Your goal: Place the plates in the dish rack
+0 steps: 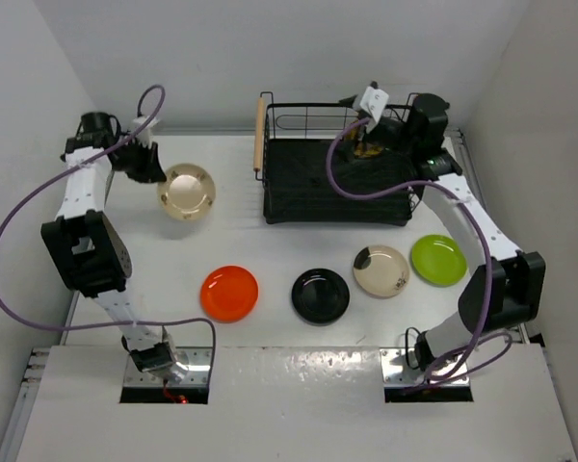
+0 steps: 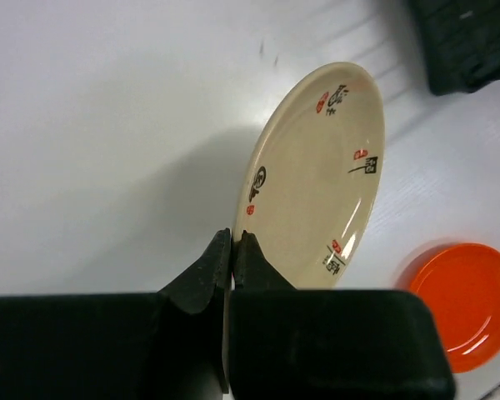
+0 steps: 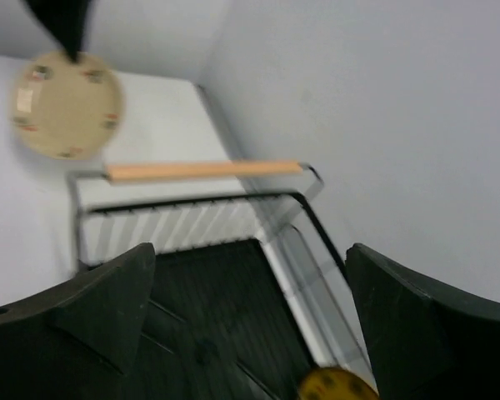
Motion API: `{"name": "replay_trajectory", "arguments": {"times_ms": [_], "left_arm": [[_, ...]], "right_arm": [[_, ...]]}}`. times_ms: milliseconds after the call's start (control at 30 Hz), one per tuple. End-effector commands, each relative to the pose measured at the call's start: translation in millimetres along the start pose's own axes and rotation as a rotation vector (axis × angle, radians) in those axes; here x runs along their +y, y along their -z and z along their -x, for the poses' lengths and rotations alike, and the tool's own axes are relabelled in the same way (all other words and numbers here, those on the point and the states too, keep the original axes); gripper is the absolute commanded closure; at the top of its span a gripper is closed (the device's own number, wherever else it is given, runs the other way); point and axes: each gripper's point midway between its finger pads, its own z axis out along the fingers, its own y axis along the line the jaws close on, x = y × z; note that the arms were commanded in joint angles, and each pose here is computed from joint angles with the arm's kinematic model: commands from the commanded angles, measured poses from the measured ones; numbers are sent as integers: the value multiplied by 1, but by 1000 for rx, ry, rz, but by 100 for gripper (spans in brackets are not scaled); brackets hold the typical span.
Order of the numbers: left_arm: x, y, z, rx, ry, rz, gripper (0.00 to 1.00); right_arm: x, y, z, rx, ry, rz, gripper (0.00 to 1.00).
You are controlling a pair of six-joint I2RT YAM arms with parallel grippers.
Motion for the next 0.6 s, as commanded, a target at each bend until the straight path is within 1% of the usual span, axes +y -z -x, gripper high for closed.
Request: {"name": "replay_trajectory", "arguments": {"times_ms": [0, 33, 67, 100, 133, 167, 200, 233, 267, 300, 333, 367, 433, 533, 567], "left_arm": [[-68, 70, 69, -148, -349, -15, 100], [-75, 75, 74, -147, -380, -23, 100], [-79, 80, 79, -152, -396, -39, 100], [-87, 98, 99, -201, -443, -33, 100], [-93, 100, 102, -195, -455, -46, 100], [-104, 102, 110, -208, -495, -55, 100], [-115, 112, 126, -238, -540, -41, 100], [-125, 117, 134, -249, -585, -38, 100], [-148, 116, 137, -241, -640, -74, 100], [-155, 120, 146, -246, -681, -57, 100], [-162, 118, 149, -244, -703, -55, 100], [-177, 112, 150, -237, -731, -76, 100], [-191, 108, 152, -229, -766, -78, 100], [-204, 103, 152, -222, -793, -94, 100], [-211, 101, 150, -214, -798, -112, 100]], "right_arm": [[63, -27, 13, 42, -193, 202, 2], [67, -34, 20, 26, -193, 216, 0], [73, -44, 8, 42, -234, 234, 0], [79, -54, 14, 42, -284, 229, 0], [78, -69, 27, 21, -299, 238, 0], [83, -81, 16, 47, -405, 245, 0], [85, -96, 18, 47, -430, 261, 2], [93, -104, 19, 60, -464, 285, 5], [89, -112, 38, 31, -499, 293, 10], [92, -126, 32, 34, -516, 318, 19], [92, -130, 41, 0, -501, 328, 23], [108, -132, 43, -7, -536, 375, 28], [116, -136, 58, -84, -503, 420, 38], [118, -140, 56, -81, -528, 407, 39], [123, -141, 49, -65, -543, 402, 42]]}}
